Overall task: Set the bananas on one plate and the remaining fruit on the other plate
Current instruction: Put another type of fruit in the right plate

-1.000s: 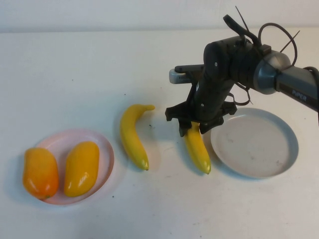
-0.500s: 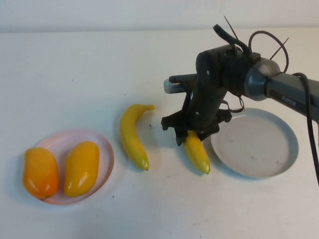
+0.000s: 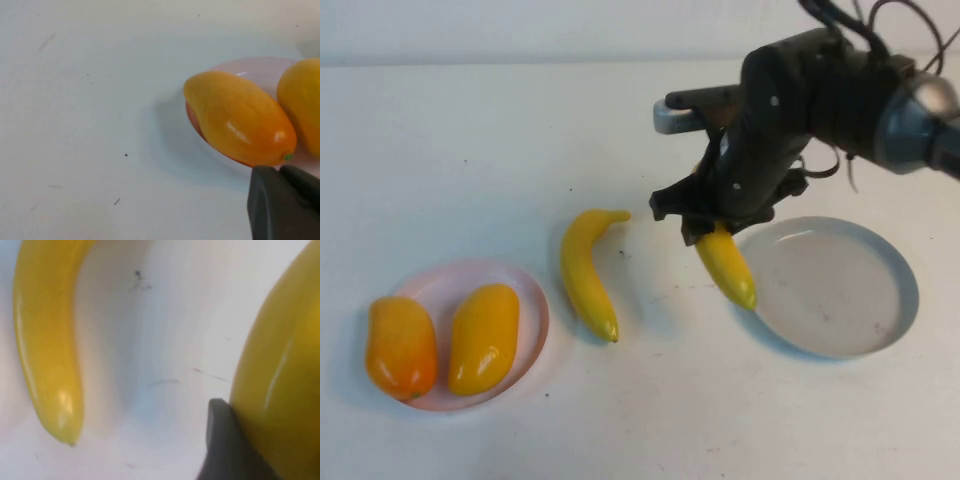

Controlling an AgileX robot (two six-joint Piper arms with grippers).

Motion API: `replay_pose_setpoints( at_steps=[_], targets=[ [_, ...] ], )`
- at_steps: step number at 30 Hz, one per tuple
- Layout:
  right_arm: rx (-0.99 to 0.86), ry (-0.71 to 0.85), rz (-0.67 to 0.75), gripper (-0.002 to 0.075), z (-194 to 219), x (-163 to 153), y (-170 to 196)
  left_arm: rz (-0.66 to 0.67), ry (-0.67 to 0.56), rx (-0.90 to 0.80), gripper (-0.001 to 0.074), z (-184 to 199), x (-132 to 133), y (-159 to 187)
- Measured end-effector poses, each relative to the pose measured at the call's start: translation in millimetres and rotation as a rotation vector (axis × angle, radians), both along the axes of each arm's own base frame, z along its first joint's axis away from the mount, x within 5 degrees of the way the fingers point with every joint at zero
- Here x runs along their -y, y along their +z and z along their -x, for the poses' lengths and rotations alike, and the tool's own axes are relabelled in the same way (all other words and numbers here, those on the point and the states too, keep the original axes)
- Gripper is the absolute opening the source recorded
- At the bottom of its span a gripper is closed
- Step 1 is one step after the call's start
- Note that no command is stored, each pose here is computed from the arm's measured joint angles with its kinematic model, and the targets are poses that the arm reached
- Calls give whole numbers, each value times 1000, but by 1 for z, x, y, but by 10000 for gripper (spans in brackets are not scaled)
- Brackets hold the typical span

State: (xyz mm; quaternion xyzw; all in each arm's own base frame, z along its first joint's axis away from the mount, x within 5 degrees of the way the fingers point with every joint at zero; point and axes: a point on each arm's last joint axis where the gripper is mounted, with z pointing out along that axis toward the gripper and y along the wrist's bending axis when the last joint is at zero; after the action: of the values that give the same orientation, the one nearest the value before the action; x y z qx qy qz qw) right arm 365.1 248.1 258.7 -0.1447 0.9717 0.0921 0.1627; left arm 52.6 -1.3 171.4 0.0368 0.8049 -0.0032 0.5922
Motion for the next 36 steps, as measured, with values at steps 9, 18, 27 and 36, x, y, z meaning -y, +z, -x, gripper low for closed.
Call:
replay_pose_setpoints(
  at_steps=[9, 18, 27, 36],
  targets=[
    [35, -189, 13, 300, 43, 96, 21, 0, 0, 0, -4, 0, 0, 0],
    [-72, -321, 79, 300, 30, 138, -26, 0, 0, 0, -4, 0, 0, 0],
    [-114, -325, 101, 337, 22, 138, -48, 0, 0, 0, -4, 0, 0, 0],
    [-128, -297, 117, 407, 27, 130, -43, 0, 0, 0, -4, 0, 0, 0]
  ],
)
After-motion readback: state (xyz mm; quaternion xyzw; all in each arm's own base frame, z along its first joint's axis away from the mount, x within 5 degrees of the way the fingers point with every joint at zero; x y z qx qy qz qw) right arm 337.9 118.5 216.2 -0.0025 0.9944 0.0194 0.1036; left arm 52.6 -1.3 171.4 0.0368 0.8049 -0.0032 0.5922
